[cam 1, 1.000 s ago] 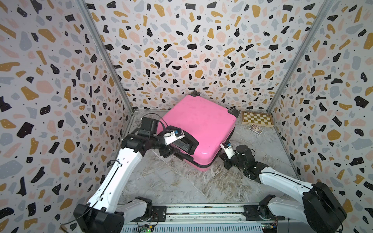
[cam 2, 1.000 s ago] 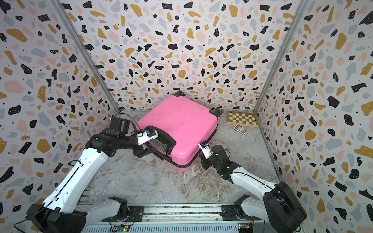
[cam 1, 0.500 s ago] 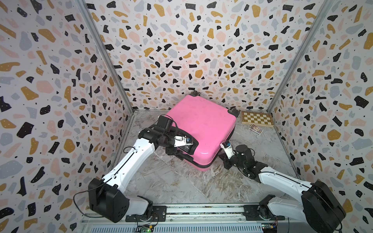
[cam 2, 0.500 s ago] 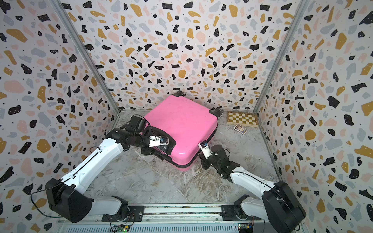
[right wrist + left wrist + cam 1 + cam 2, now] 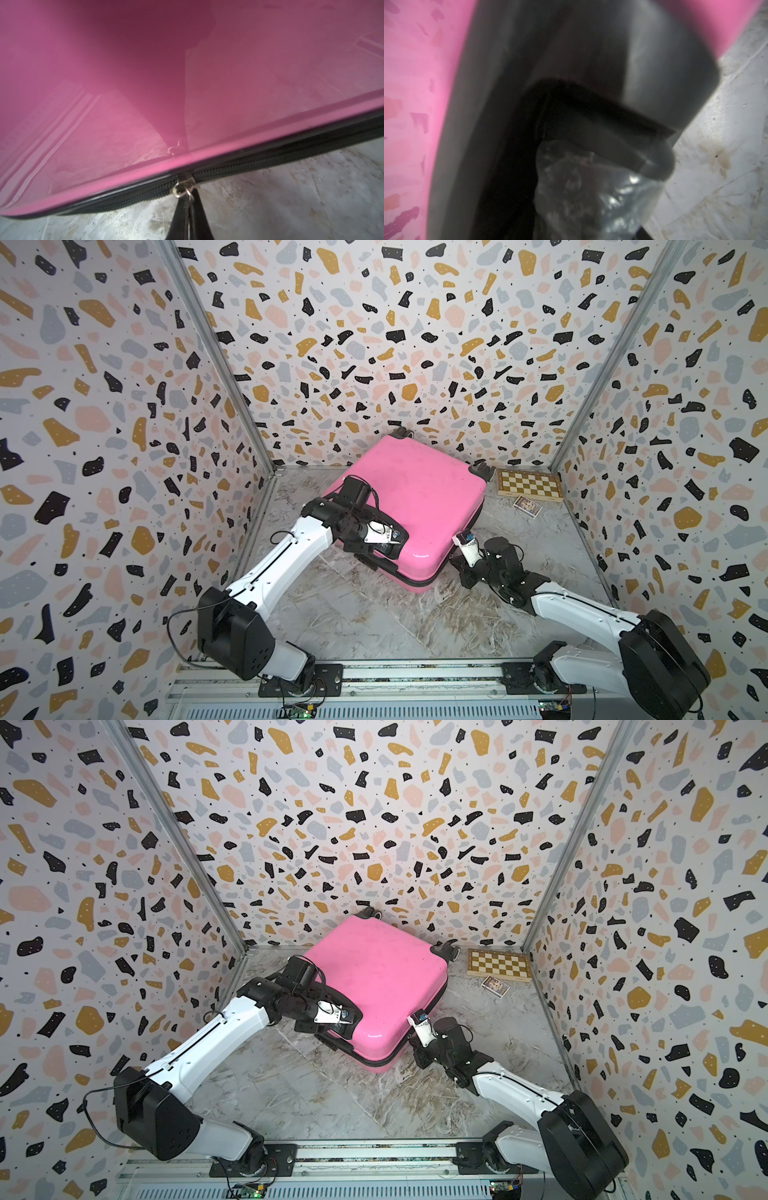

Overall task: Close the suitcase zippers
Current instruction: Zip the zipper on the suitcase.

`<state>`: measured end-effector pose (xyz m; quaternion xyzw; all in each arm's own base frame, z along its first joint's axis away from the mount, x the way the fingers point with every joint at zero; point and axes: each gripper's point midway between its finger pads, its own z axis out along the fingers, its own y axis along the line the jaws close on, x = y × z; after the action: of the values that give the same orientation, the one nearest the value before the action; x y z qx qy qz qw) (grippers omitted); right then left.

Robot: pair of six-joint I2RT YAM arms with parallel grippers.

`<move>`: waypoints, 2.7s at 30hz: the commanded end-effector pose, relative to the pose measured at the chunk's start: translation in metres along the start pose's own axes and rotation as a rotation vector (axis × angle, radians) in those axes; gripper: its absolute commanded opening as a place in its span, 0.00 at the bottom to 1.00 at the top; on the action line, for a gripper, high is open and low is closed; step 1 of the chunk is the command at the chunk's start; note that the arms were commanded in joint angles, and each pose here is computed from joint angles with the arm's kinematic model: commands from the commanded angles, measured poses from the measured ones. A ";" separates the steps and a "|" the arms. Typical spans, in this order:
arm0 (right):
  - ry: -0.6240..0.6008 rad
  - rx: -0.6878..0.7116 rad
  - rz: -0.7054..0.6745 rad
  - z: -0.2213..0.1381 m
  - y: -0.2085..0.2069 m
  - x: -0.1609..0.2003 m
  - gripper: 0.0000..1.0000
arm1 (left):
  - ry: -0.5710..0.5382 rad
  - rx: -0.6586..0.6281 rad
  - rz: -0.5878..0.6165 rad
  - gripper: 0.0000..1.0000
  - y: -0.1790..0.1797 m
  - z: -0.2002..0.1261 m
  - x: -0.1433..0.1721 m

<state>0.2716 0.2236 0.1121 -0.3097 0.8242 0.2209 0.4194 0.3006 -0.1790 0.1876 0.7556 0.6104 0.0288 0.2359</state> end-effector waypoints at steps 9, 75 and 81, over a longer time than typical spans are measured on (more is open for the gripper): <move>-0.099 -0.035 -0.038 -0.009 0.010 -0.031 0.00 | -0.003 0.155 -0.053 0.19 -0.055 -0.020 -0.003; -0.141 -0.337 -0.302 0.008 0.165 -0.042 0.00 | -0.240 -0.177 -1.083 0.00 0.076 0.019 -0.104; -0.147 -0.342 -0.313 0.009 0.167 -0.040 0.00 | -0.302 -0.146 -1.183 0.00 0.095 0.028 -0.123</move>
<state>0.2364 0.3044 0.1141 -0.3993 0.7783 0.1761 0.4514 0.2882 -0.2682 0.2002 0.4608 0.8560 -0.0738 0.2224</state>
